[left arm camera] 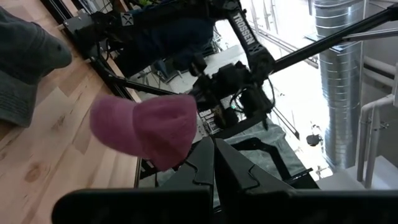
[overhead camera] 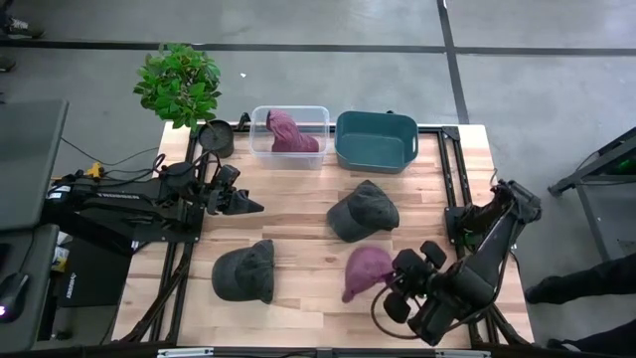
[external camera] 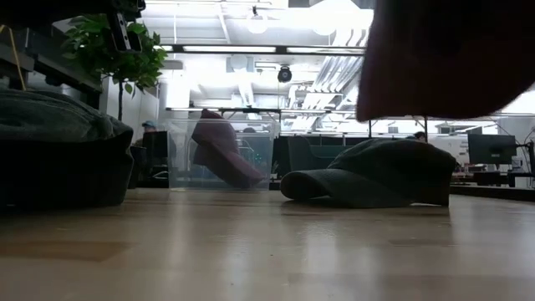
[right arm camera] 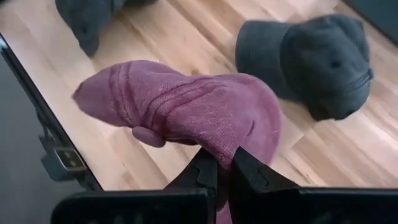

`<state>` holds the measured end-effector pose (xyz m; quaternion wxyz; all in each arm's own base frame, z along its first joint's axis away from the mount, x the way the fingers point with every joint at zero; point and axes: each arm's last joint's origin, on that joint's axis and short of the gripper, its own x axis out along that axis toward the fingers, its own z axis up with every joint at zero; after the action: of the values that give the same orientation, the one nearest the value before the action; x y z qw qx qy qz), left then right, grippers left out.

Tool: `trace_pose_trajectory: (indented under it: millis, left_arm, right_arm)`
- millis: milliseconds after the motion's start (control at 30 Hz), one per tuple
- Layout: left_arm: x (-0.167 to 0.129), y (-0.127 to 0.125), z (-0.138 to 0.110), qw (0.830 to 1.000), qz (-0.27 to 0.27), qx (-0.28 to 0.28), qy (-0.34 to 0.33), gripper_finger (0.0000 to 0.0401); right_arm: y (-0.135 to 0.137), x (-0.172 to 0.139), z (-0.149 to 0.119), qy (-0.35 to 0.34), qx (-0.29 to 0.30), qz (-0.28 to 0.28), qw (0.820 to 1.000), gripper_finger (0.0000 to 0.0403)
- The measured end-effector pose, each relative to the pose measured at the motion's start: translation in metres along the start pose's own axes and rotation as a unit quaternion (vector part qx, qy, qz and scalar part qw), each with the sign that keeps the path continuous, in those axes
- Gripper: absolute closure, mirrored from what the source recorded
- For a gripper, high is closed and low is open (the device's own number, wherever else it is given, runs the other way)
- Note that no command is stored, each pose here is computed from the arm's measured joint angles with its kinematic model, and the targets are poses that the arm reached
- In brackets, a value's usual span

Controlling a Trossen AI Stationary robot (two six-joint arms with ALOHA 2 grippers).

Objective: Pick & Place hat
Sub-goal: Put the red cap into the transparent bin

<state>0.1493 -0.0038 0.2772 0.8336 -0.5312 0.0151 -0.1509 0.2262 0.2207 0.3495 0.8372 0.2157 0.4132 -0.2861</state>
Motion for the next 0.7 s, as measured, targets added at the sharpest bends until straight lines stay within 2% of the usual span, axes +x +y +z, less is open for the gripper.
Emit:
trace_pose_trajectory:
  millis: [200,500,700]
  left_arm:
    - [0.0,0.0,0.0,1.0,0.001,-0.001,-0.002,0.0401]
    - [0.0,0.0,0.002,1.0,0.01,0.0,-0.026,0.0401]
    - [0.0,-0.002,0.003,0.999,-0.002,0.005,-0.035,0.0401]
  right_arm:
    - [-0.001,0.0,0.031,-0.029,0.05,0.003,0.998,0.0398]
    - [-0.01,0.022,0.071,-0.07,0.106,-0.037,0.991,0.0398]
    - [-0.019,0.036,0.094,-0.093,0.127,-0.065,0.985,0.0398]
